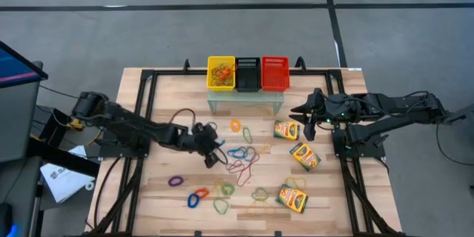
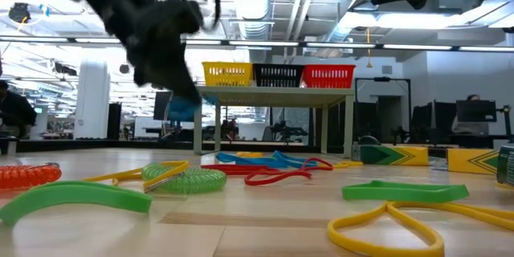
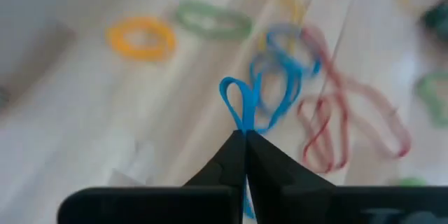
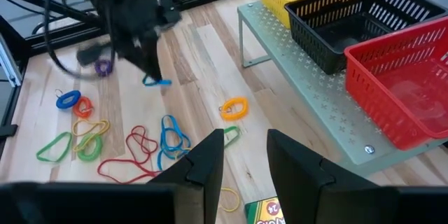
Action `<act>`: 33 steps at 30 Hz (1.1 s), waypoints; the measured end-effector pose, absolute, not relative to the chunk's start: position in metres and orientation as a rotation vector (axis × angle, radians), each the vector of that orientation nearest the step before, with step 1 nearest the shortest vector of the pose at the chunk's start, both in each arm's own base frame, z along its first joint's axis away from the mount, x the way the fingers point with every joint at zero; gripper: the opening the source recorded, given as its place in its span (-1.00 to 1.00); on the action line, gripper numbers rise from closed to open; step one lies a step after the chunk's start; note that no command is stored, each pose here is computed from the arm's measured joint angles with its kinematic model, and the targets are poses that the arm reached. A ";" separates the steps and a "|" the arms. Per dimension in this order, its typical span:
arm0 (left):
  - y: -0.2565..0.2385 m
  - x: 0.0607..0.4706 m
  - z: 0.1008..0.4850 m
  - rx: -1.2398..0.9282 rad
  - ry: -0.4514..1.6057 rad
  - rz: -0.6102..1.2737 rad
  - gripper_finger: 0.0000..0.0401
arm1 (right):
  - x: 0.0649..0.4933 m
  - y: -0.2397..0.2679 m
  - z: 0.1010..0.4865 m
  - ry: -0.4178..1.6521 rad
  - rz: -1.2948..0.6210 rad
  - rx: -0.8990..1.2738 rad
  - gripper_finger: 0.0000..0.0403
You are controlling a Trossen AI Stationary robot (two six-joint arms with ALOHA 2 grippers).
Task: Pick & Place Office Desk Supplies
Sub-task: Put the small blue rubber band into the yellow bin on the shelf
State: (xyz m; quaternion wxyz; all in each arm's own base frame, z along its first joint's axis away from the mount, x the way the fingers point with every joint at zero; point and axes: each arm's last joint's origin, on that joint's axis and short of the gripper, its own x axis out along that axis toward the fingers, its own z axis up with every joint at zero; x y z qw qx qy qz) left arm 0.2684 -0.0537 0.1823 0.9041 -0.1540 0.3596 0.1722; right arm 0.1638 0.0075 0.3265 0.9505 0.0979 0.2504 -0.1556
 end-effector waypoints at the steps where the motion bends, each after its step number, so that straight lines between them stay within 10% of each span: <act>1: -0.053 0.268 0.191 -0.322 0.701 0.359 -1.00 | 0.164 0.008 0.326 0.510 -0.316 0.199 -0.47; 17: 0.028 0.277 0.301 0.086 0.427 0.578 -1.00 | 0.163 0.007 0.325 0.524 -0.317 0.191 -0.47; 33: 0.135 0.256 0.304 0.156 0.524 0.747 -0.75 | 0.163 0.007 0.325 0.527 -0.310 0.167 -0.47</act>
